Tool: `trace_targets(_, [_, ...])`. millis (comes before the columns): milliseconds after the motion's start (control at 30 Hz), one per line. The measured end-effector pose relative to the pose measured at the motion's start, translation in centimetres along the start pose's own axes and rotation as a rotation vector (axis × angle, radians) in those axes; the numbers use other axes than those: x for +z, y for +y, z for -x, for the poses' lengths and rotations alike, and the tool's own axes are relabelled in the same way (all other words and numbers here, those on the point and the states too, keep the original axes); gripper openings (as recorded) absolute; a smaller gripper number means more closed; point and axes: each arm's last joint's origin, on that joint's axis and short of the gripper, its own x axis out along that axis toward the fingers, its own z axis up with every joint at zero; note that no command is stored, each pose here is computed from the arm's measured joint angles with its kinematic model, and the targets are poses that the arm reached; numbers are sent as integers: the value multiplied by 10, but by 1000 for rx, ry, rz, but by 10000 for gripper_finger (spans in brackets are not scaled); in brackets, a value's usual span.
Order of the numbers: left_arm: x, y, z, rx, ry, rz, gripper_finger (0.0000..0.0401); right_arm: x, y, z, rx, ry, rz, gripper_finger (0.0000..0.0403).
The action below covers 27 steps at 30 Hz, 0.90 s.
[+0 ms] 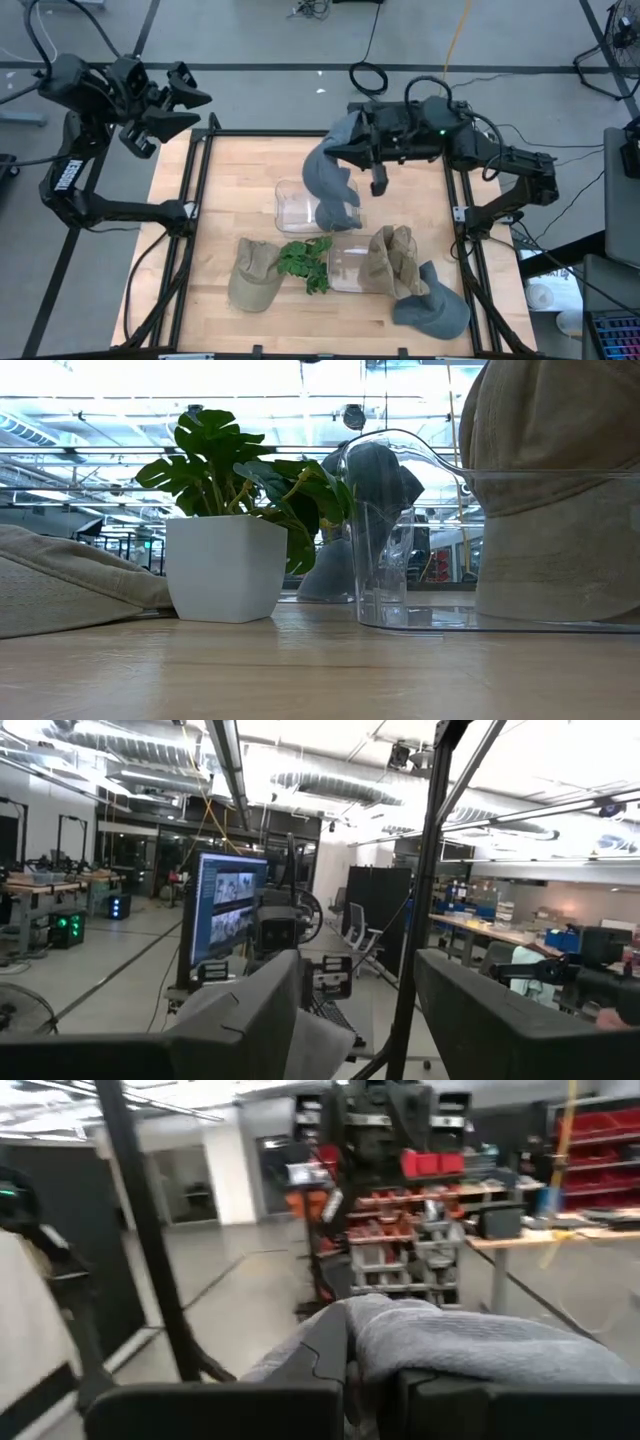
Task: Pick & Place hat
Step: Put the top gray cap into the top transparent bin
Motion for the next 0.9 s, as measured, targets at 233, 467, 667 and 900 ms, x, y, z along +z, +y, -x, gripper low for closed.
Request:
trace_targets(233, [0,1,0,1,1,0,209,-13,-2,-6,-115,127,43,8])
trace_targets(467, [0,0,0,0,1,13,209,-12,3,-18,-289,244,209,8])
trace_targets(667, [0,0,0,0,1,20,209,-9,10,-32,-367,271,338,8])
trace_targets(900, [-2,1,0,6,18,41,209,-32,9,-48,-373,448,446,8])
